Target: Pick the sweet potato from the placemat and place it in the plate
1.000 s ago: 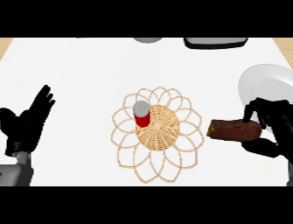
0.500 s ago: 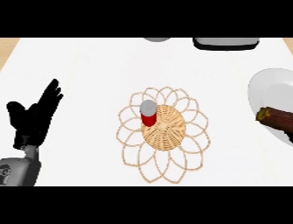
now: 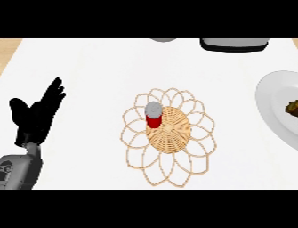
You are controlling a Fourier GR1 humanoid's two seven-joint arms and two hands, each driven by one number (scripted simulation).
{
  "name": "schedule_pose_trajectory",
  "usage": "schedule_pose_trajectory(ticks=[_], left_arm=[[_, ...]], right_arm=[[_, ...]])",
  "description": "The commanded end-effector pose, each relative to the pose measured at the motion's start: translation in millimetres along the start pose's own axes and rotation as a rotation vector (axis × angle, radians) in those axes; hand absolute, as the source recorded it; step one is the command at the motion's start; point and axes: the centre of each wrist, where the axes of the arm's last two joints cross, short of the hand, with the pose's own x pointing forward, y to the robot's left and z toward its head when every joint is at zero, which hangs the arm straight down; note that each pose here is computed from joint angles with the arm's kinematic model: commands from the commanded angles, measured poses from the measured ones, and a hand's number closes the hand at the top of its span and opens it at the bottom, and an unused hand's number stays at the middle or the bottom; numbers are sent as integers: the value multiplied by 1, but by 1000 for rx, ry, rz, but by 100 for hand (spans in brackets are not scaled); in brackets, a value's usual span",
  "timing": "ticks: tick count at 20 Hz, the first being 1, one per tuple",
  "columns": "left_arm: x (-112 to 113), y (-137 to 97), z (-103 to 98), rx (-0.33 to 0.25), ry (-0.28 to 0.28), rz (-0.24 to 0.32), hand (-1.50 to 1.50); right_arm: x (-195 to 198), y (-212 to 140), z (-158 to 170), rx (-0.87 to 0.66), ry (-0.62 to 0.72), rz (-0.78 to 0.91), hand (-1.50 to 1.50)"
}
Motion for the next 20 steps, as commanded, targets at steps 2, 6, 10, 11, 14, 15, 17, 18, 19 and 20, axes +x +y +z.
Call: schedule_pose_trajectory(ticks=[2, 6, 10, 11, 14, 15, 17, 18, 19, 20], left_arm=[[-6, -1, 2, -3, -3, -12, 0], [-5, -7, 13, -18, -15, -7, 0], [0, -9, 17, -30, -20, -14, 0], [1, -2, 13, -16, -1, 7, 0], [-1, 0, 10, 3, 4, -3, 0], [-5, -17, 3, 13, -1, 11, 0], [0, 8, 8, 20, -5, -12, 0], [5, 6, 3, 3, 13, -7, 0], [9, -13, 8, 12, -2, 2, 0], [14, 4, 4, 18, 9, -1, 0]], right_arm=[[-19, 12, -17, 157, 49, 39, 150], [-45, 4, -7, 259, 122, -83, -150], [-49, 7, -10, 225, -20, -140, -150], [-61, 3, 5, 177, -42, -134, -150], [-43, -4, -22, 73, -162, -241, -150], [-35, -9, -33, 63, -224, -292, -150], [-37, -9, -29, 30, -307, -433, -150], [-37, -6, -28, 48, -337, -499, -150], [-38, -16, -30, 31, -329, -531, -150], [-44, -17, -26, 35, -283, -576, -150]])
